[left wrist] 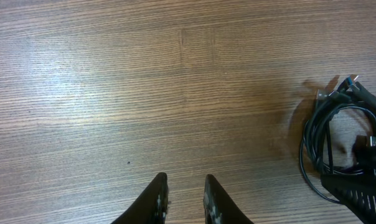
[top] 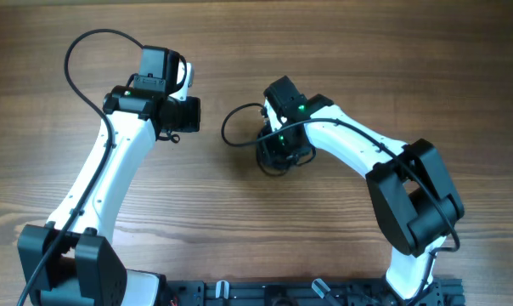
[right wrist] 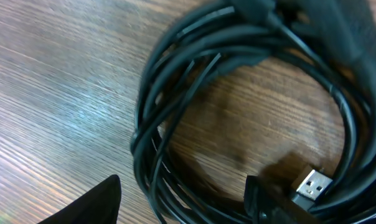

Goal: Untangle cables

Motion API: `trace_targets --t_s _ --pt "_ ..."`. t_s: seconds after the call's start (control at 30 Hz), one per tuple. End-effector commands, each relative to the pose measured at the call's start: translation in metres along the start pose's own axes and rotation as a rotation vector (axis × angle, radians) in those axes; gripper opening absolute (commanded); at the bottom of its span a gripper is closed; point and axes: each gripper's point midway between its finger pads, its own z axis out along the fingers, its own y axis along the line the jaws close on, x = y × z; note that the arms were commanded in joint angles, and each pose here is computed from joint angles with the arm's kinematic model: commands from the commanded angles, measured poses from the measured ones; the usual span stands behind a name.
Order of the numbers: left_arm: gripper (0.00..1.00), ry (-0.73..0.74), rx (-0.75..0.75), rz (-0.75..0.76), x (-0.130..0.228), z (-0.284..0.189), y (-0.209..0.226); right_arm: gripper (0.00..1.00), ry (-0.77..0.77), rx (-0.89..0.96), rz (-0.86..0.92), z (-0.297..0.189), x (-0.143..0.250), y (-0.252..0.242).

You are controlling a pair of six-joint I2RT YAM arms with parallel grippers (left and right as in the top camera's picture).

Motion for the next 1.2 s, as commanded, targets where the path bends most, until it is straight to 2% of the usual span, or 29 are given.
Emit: trace_targets --t_s 0.0,0.17,0.53,0.67,0.73,0.77,0.83,0.9,0.93,1.17 --pt "0.21 -0.028 -0.006 0.014 -0.005 -0.009 0.002 0.64 0.034 -0.014 0.012 0.012 0.009 0.0" --pt "0.22 -0.027 -0.006 0.014 -0.005 -0.009 0.002 0.56 0.035 -0.071 0.034 0.016 0.012 0.009" --pt "0.22 -0.02 -0.006 0.014 -0.003 -0.009 0.003 0.56 -0.035 -0.163 -0.067 0.021 0.001 0.052" --pt "0.22 -0.017 -0.007 0.014 -0.002 -0.009 0.003 0.45 -0.044 -0.15 -0.077 0.022 0.001 0.054" --pt "0.22 -0.017 -0.007 0.014 -0.002 -0.009 0.003 0.38 -0.044 -0.145 -0.069 0.022 0.001 0.053" --pt "0.22 -0.017 -0.007 0.014 -0.002 -0.009 0.003 0.31 -0.047 -0.135 -0.053 0.023 0.0 0.051" --pt "0.22 -0.016 -0.007 0.014 -0.002 -0.009 0.003 0.26 -0.048 -0.134 -0.053 0.023 0.0 0.051" --pt "0.22 -0.013 -0.007 0.014 -0.001 -0.009 0.003 0.09 -0.048 -0.132 -0.05 0.023 0.0 0.051" --pt "0.22 -0.013 -0.007 0.014 -0.001 -0.009 0.003 0.05 -0.048 -0.132 -0.05 0.023 0.0 0.051" --pt "0.22 -0.001 -0.008 0.014 0.002 -0.009 0.003 0.05 -0.043 -0.114 -0.054 0.023 0.001 0.048"
